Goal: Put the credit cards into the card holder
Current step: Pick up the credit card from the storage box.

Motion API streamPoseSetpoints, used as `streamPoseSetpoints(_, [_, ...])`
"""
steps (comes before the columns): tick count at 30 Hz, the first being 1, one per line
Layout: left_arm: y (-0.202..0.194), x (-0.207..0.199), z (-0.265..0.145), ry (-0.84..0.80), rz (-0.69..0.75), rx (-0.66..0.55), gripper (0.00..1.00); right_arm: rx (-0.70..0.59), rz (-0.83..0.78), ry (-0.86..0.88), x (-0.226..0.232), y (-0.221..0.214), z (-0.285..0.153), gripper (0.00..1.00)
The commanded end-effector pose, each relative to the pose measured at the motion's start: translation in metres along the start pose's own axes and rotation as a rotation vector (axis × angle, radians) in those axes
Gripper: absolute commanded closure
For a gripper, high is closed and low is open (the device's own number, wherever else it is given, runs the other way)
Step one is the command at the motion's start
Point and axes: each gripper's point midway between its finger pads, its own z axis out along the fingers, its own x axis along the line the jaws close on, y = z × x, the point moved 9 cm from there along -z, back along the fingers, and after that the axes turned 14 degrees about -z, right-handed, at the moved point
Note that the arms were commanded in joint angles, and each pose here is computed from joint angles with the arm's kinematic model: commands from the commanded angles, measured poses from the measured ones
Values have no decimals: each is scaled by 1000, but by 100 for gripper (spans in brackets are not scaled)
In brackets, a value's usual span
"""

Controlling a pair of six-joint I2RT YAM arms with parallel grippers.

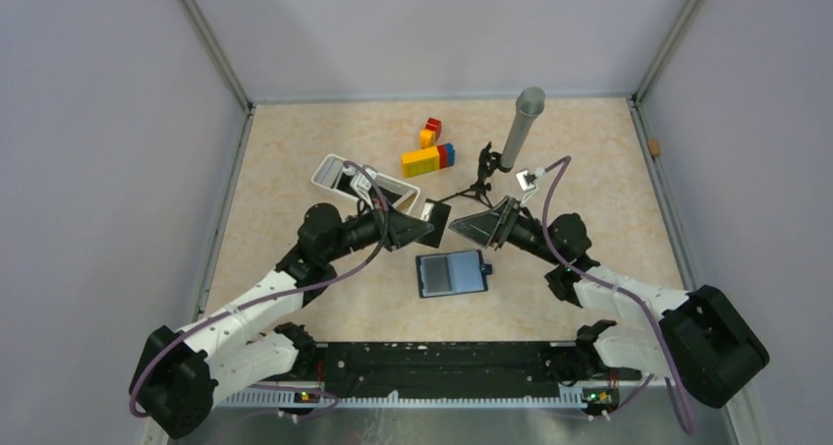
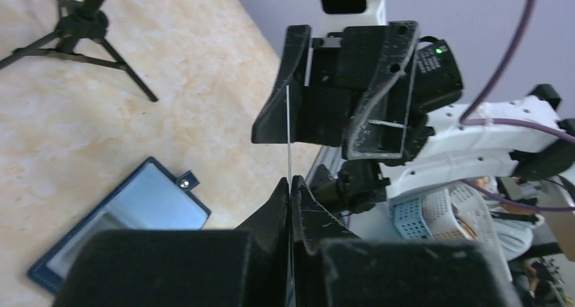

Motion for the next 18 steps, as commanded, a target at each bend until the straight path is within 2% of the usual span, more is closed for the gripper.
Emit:
streamPoseSetpoints(1, [1,-23,-1,-188,7,22,100,-74,-59,189,26,27,13,42])
streamPoseSetpoints(7, [-5,-18,1,-185,-2,87,100,-59,-60,216,24,30,24,53])
streamPoseSetpoints(14, [-10,-8,4,-153,-26,93,100,-28,-26,257,20,25,30,95])
streamPoseSetpoints(15, [-10,-5,5,-136,-29,92,92,-22,-18,247,18,22,28,100])
streamPoseSetpoints(17, [-11,3,6,-72,-37,97,63,-4,-4,187,10,17,26,100])
streamPoseSetpoints(18, [-12,10,7,-24,-38,94,51,14,0,130,4,14,25,100])
